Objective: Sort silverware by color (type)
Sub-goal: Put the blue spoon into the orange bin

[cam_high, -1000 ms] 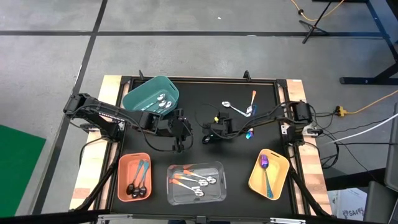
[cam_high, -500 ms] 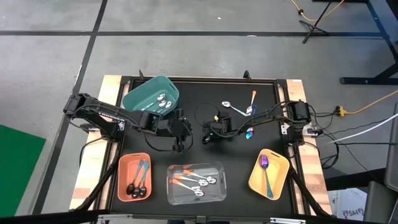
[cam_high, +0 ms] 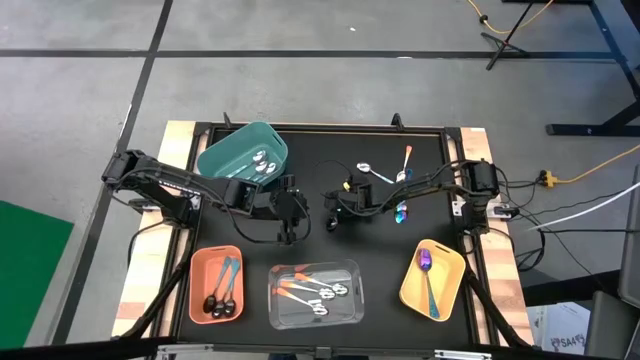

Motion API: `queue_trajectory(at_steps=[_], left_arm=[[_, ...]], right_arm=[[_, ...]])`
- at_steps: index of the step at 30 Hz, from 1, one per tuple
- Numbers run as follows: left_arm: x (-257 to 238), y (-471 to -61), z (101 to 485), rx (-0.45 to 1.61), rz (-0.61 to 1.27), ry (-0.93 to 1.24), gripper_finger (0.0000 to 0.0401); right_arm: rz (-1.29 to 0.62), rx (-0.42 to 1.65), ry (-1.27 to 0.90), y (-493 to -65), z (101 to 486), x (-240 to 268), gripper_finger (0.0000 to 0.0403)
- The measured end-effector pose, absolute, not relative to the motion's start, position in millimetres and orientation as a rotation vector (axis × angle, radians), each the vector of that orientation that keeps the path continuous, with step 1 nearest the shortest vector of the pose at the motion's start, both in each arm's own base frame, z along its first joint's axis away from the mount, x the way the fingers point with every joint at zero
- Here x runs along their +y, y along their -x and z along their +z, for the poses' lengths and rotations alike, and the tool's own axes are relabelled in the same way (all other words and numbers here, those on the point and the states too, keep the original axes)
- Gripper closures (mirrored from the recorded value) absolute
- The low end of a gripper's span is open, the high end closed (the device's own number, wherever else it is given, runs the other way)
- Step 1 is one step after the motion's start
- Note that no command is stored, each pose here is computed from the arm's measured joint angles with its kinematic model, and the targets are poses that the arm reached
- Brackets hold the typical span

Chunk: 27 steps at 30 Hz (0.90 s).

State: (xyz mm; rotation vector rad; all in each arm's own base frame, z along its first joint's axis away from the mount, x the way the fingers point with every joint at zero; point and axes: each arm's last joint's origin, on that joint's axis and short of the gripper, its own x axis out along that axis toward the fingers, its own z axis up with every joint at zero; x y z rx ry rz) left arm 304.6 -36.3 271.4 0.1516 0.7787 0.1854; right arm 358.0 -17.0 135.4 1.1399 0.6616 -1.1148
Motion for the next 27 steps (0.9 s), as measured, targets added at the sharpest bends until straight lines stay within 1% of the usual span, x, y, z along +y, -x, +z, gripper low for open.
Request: queue_trajectory(at_steps=[20,27], left_arm=[[-36.3,-304.6,271.3,0.779,0.186,-0.151,0.0319],[-36.3,-304.9,271.6,0.774,0.186,-0.150,0.0319]], right_arm=[[-1.075,0.680,-1.145,-359.4,135.5,-6.1,0.0311],[-1.055,0.663,-1.137,-366.5,123.8,0.3,0.0311]])
